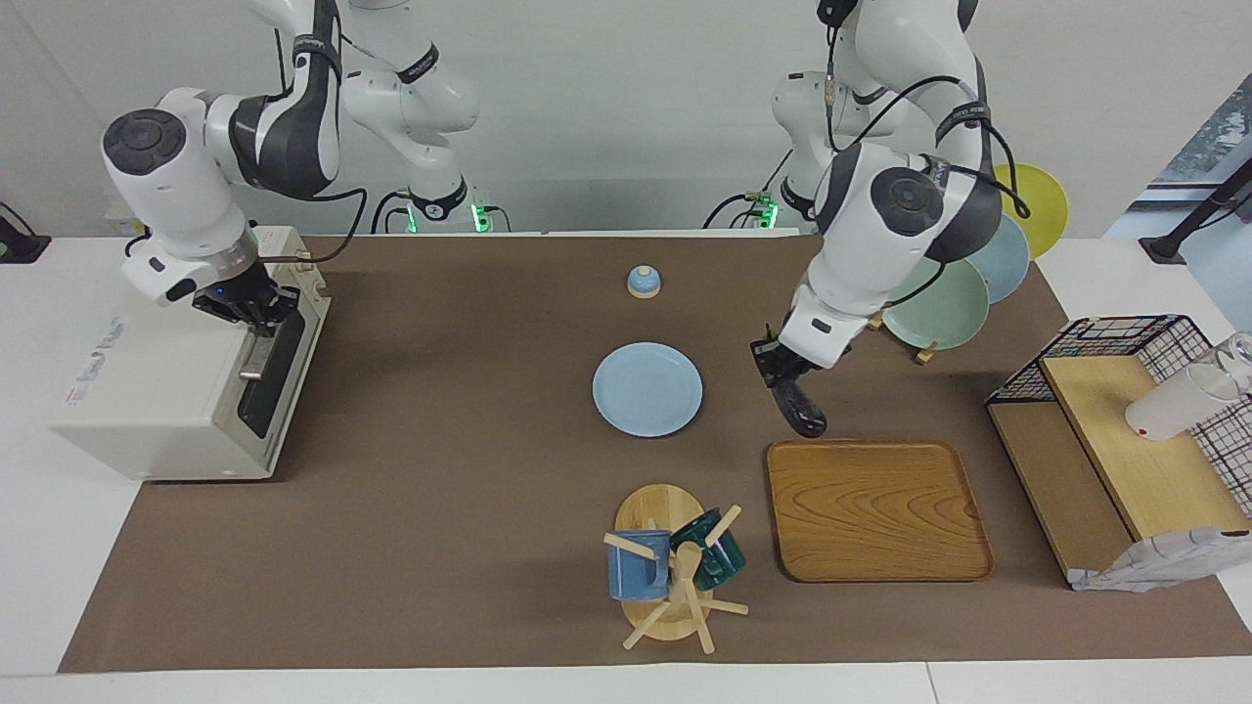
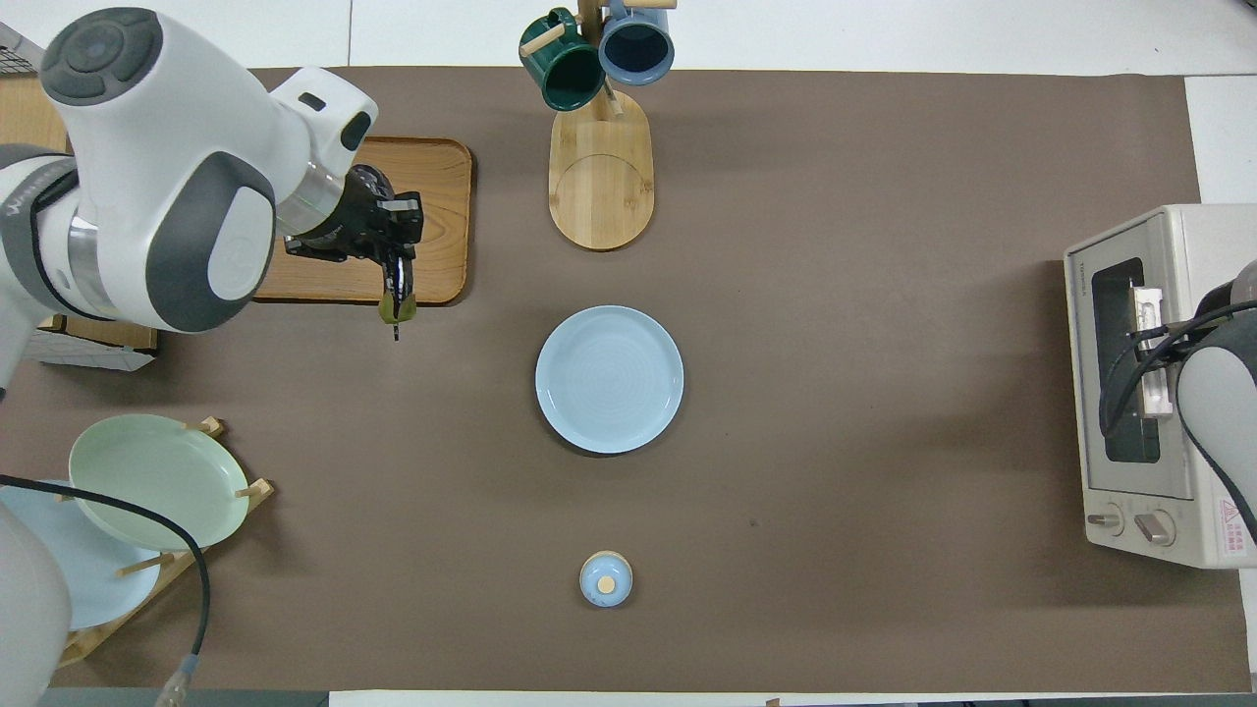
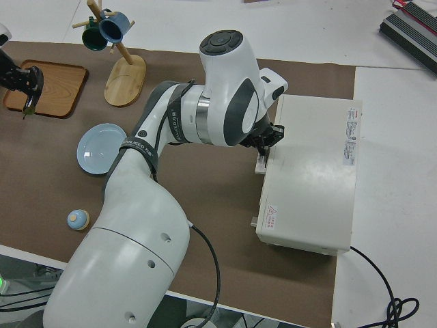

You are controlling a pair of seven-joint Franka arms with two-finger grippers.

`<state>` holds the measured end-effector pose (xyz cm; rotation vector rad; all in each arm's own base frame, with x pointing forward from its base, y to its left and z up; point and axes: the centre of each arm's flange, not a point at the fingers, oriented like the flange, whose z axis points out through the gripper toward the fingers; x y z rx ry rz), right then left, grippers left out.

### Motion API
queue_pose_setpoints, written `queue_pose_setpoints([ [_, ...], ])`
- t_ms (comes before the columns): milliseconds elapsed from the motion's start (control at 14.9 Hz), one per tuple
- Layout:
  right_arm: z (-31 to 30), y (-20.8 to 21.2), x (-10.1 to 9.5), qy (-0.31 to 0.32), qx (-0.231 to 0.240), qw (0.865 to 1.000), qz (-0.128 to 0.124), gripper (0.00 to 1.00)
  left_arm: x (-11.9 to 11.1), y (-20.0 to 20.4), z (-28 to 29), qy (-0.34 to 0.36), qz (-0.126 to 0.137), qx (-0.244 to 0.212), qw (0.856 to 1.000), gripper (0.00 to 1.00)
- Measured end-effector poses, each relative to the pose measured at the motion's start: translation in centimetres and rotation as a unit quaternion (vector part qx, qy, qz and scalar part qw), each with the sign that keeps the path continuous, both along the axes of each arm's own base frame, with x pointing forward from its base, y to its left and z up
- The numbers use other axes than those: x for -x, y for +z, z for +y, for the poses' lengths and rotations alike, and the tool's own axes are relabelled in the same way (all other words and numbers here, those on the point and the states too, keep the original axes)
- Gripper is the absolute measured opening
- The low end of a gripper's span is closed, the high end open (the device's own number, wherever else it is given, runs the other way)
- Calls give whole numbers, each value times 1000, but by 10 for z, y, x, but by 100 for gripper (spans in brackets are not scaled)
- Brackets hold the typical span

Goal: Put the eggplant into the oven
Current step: 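Carry the eggplant over the blue plate while the right gripper opens the oven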

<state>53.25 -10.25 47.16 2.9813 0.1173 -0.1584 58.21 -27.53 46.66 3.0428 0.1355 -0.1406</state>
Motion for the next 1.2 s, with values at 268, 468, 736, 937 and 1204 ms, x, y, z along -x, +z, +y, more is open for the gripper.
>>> queue_pose_setpoints([
  [268,9,-2,1,1,1,1000,-6,1,52,-38,-59,-21,-15,3,1000,27],
  [468,36,-11,-2,1,3,1000,-13,1,91,-69,-85,-34,-28,12,999,27],
  [736,64,-27,-2,14,0,1000,-19,1,113,-99,-107,-41,-43,21,998,27],
  [937,84,-46,-2,26,-9,999,-28,1,118,-115,-120,-42,-46,25,998,27],
  [1204,108,-86,-5,43,-24,998,-43,1,122,-136,-132,-42,-45,27,998,27],
])
